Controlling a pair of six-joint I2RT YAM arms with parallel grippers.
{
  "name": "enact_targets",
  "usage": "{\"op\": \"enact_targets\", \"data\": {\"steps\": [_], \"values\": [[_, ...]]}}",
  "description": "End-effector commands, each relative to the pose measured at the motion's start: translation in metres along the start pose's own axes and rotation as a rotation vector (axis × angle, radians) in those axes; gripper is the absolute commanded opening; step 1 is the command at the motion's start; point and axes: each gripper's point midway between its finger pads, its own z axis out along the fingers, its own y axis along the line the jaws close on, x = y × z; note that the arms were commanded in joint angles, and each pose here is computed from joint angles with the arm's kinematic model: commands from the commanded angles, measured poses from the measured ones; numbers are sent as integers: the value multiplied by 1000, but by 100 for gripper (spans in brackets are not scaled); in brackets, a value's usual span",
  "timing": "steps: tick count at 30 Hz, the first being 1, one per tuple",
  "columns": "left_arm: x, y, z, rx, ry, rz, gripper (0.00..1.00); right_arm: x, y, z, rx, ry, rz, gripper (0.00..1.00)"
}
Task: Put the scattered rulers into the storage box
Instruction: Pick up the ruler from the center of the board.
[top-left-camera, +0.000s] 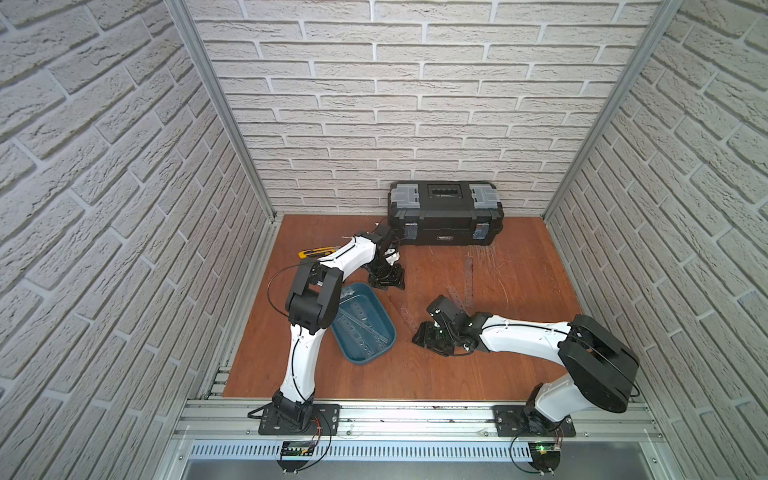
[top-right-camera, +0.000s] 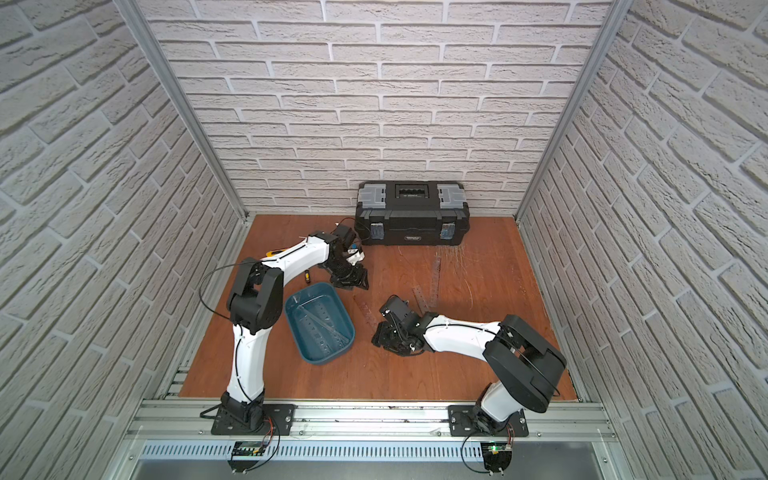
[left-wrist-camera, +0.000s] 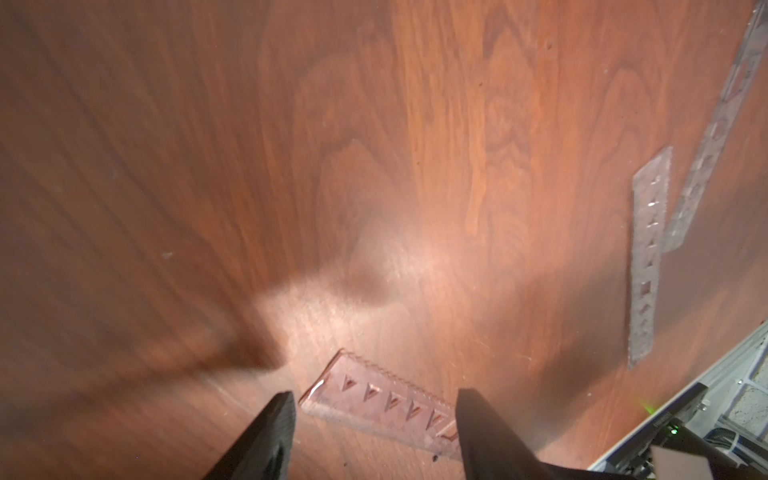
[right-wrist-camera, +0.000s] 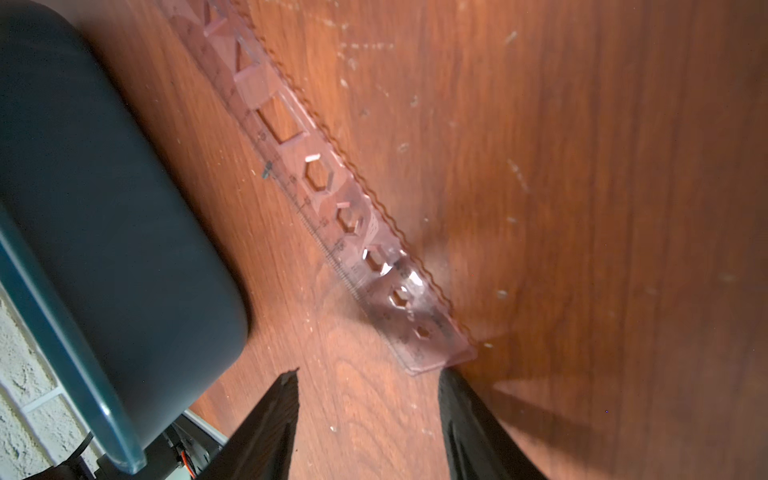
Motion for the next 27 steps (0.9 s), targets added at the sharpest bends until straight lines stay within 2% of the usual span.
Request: {"op": "enact_targets", "data": {"steps": [1, 8, 18, 27], "values": [[8, -1, 16, -6, 46, 34, 66, 3, 0, -5, -10, -10, 16, 59], [12, 1, 26, -35, 85, 54, 66, 0, -1, 3, -1, -15, 23, 59], [37, -8, 34, -14, 168, 74, 66, -11, 2, 19, 12, -25, 35, 59], [48, -32, 37, 43, 201, 86, 66, -30, -13, 10, 64, -81, 33, 59]]}}
